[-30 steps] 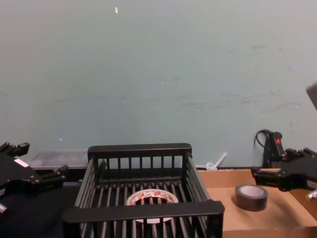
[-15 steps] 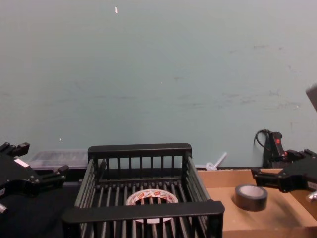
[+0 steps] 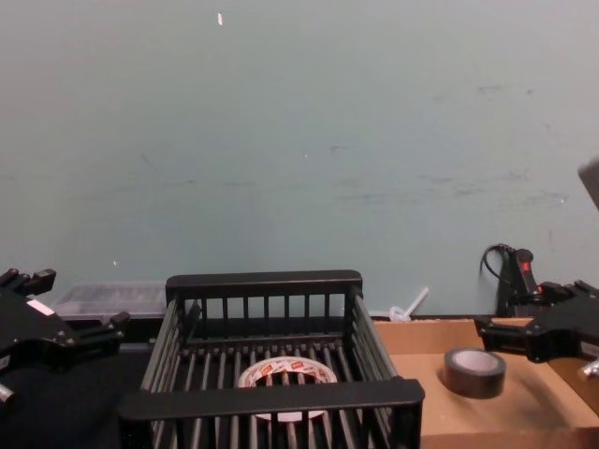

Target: Pick up the white tape and place it into the black box , Pick up the silver tape and place it into the brown box.

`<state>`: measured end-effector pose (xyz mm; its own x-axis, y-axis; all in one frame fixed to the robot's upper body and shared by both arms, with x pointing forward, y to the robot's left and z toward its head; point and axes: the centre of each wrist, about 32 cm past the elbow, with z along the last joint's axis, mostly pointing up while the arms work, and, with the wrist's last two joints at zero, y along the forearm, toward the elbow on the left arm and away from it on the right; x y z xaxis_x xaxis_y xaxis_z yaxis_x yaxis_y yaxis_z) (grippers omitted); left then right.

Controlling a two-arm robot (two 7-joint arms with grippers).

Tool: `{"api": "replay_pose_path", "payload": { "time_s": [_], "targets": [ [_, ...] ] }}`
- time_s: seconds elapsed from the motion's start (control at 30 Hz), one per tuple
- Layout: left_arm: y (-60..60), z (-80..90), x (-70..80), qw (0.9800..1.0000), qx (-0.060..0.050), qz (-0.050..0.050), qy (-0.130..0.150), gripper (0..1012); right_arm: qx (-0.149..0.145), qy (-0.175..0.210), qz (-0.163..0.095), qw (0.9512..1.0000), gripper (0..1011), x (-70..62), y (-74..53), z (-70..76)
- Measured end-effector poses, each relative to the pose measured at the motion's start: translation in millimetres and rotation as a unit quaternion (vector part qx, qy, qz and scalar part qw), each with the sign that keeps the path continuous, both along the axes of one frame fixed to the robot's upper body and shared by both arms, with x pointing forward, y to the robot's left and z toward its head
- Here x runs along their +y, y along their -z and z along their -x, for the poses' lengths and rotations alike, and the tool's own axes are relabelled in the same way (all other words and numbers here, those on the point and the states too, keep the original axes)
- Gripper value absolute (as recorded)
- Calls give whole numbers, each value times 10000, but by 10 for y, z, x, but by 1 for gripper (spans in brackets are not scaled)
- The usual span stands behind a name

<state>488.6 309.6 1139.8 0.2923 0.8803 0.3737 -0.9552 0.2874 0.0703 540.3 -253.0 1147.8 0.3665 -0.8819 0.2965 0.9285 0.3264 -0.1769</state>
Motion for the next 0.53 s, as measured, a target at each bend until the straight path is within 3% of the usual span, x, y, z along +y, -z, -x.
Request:
{"api": "replay_pose_path", "payload": {
  "time_s": [0.53],
  "targets": [
    [0, 0, 0, 10000, 0, 0, 0, 1001, -1, 0, -4, 10000, 1002, -1, -1, 0]
  ]
}}
